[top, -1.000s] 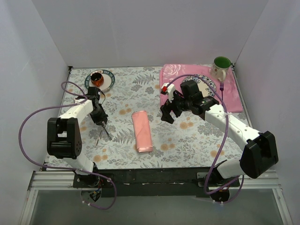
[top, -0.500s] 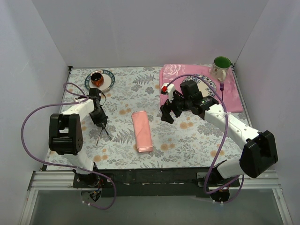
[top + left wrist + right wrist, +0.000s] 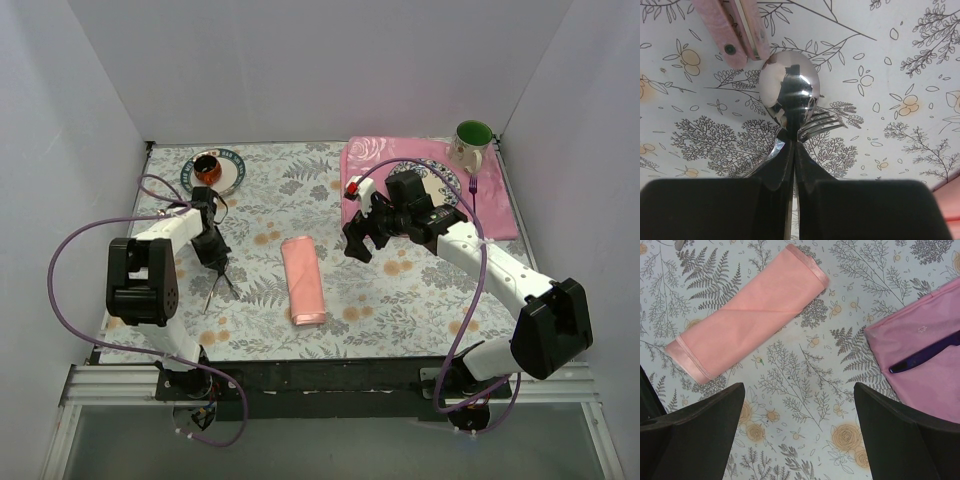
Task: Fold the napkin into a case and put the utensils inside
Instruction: Pick up the spoon from the corner of the board.
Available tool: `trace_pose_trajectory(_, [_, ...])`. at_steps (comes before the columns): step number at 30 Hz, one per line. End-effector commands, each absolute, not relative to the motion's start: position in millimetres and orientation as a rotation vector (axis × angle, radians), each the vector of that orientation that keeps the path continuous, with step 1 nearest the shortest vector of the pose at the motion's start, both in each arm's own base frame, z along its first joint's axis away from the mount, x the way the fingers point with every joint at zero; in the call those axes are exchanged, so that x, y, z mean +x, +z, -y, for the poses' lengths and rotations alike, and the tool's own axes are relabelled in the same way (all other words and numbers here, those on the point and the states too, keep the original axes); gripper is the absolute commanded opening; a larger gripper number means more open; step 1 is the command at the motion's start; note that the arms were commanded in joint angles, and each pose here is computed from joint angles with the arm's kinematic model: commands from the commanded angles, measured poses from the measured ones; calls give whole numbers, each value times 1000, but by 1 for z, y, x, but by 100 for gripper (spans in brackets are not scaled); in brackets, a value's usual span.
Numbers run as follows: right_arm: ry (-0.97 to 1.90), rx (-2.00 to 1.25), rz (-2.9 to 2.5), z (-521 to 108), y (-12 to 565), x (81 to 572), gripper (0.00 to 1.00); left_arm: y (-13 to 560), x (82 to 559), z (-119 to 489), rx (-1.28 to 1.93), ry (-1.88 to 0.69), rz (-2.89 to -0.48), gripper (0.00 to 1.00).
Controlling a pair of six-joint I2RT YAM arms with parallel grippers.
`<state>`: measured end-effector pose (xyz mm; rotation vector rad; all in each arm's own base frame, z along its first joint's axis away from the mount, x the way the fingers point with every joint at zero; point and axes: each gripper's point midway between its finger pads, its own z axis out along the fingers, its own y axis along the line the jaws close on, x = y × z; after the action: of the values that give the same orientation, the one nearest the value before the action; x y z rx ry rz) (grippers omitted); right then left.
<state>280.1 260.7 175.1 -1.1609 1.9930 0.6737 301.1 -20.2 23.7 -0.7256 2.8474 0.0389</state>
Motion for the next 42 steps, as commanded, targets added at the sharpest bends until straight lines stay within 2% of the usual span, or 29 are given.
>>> trace_pose_trajectory(1, [655, -1139, -1924, -264, 199, 292, 99, 15, 305, 32, -678, 38, -2867, 0])
trace_pose_trajectory(3, [657, -1137, -1919, -264, 201, 292, 99, 16, 303, 34, -665, 43, -2868, 1])
trace_pose_trajectory(5, [663, -1139, -1914, -265, 203, 292, 99, 17, 303, 31, -663, 61, -2858, 7])
trace_pose_trajectory(11, [655, -1137, -1910, -263, 204, 292, 99, 28, 306, 35, -652, 29, -2843, 8])
trace_pose_trajectory(19, [670, -1141, -1903, -267, 206, 294, 99, 47, 308, 43, -617, -16, -2799, 21])
trace_pose_trajectory(42, [664, -1138, -1922, -267, 200, 296, 99, 14, 293, 38, -606, 71, -2868, 23])
